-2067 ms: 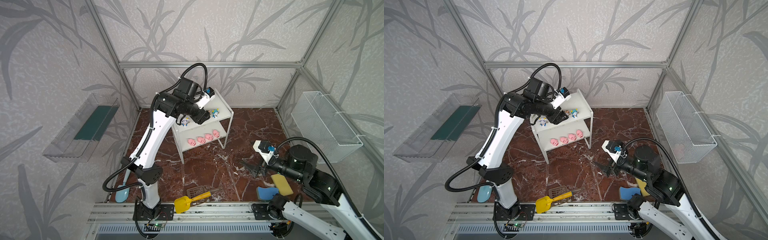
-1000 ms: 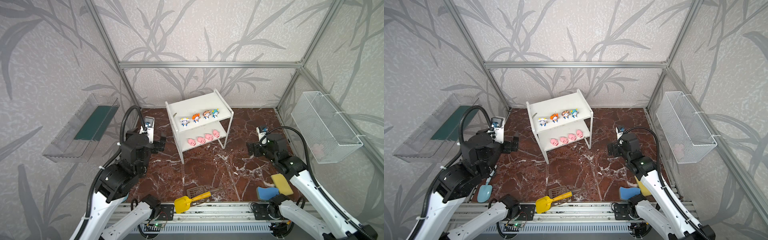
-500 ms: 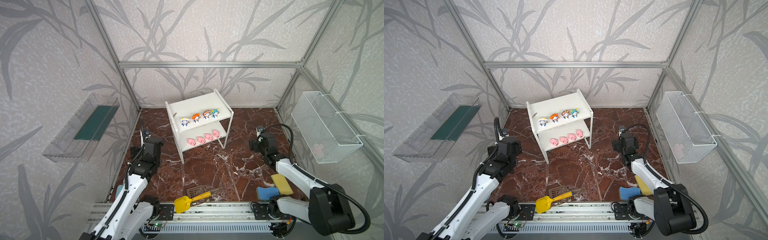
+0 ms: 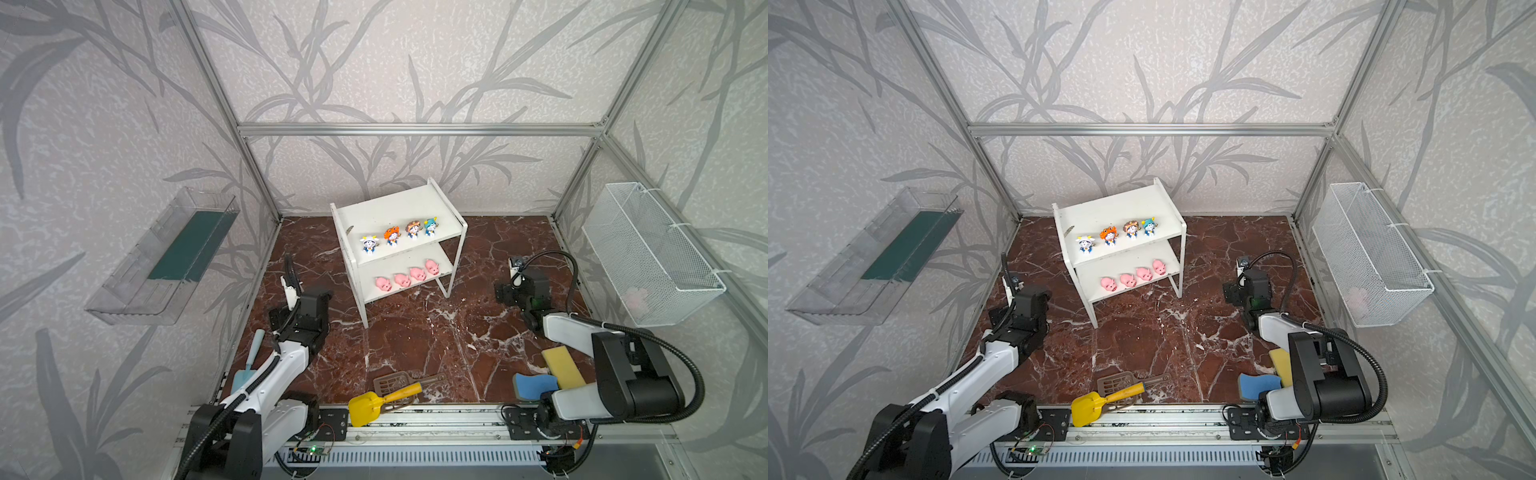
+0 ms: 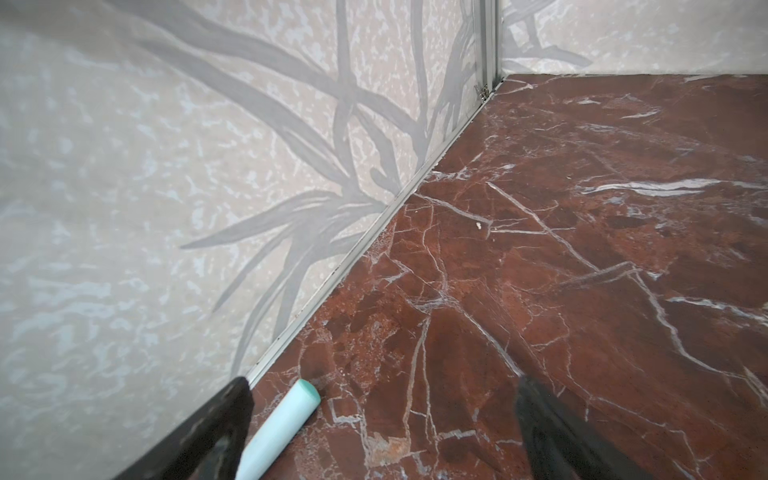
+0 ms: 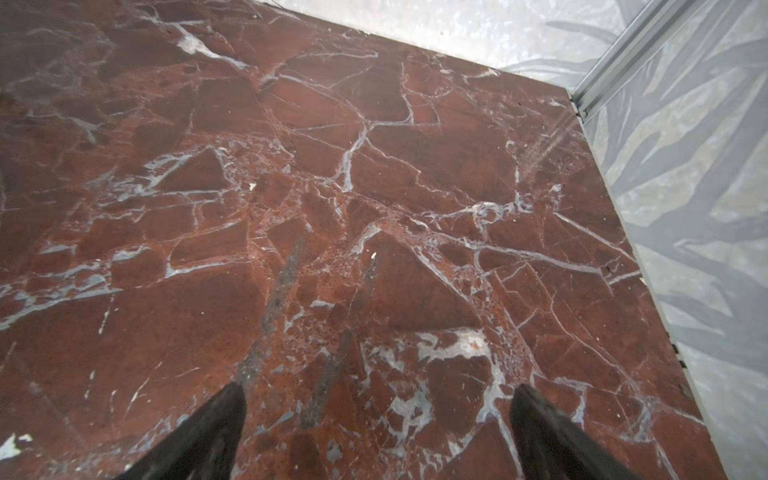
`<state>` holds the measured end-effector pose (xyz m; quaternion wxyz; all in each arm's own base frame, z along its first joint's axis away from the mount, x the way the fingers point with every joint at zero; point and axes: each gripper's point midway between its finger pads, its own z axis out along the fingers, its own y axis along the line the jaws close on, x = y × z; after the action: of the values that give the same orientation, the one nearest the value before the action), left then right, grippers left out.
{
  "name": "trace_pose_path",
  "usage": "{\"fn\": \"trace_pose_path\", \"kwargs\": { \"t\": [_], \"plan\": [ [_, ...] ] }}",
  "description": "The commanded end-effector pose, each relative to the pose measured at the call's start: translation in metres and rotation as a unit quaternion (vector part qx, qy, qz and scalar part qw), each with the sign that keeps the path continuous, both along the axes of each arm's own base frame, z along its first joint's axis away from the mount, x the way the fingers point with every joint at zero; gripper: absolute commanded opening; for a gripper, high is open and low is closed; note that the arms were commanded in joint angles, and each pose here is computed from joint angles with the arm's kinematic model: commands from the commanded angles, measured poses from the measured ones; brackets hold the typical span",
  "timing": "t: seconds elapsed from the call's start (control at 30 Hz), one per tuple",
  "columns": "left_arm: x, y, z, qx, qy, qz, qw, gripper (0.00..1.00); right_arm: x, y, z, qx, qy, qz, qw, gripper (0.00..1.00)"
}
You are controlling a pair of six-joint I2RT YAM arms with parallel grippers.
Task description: Place and organize the plastic toys onto the shelf
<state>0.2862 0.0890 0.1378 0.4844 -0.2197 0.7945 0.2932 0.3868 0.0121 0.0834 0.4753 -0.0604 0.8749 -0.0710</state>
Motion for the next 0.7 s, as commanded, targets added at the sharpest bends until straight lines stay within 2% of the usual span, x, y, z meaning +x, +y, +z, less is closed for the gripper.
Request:
{"fn": "trace_pose_path", "kwargs": {
  "t": [0.0, 0.17, 0.27, 0.33, 0.4, 0.5, 0.6, 0.67],
  "plan": [
    [0.017, -0.011, 0.01, -0.019, -0.071, -0.039, 0.997, 1.0, 0.009, 0.001, 0.014, 0.005, -0.022, 0.001, 1.0, 0.99],
    [0.033, -0.03, -0.004, -0.031, -0.095, -0.106, 0.989, 1.0, 0.01, 0.004, 0.016, 0.031, -0.03, 0.0, 0.999, 1.0],
    [0.05, -0.041, -0.002, -0.017, -0.106, -0.145, 0.984, 1.0, 0.015, 0.022, 0.018, 0.068, -0.037, 0.053, 0.996, 1.0],
    [0.057, -0.041, -0.001, -0.005, -0.113, -0.147, 0.983, 1.0, 0.013, 0.027, 0.014, 0.076, -0.049, 0.067, 0.994, 1.0],
    [0.063, -0.042, 0.001, 0.007, -0.114, -0.151, 0.982, 1.0, 0.016, 0.026, 0.019, 0.082, -0.1, 0.065, 0.99, 1.0],
    [0.072, -0.044, 0.0, 0.024, -0.107, -0.16, 0.981, 1.0, 0.016, 0.022, 0.015, 0.084, -0.095, 0.055, 0.99, 0.99],
    [0.077, -0.039, -0.005, 0.02, -0.119, -0.139, 0.983, 1.0, 0.014, 0.022, 0.01, 0.08, -0.062, 0.056, 0.993, 0.99],
    [0.082, -0.042, -0.011, 0.022, -0.124, -0.149, 0.981, 1.0, 0.014, 0.022, 0.01, 0.08, -0.069, 0.057, 0.993, 0.99]
  ]
}}
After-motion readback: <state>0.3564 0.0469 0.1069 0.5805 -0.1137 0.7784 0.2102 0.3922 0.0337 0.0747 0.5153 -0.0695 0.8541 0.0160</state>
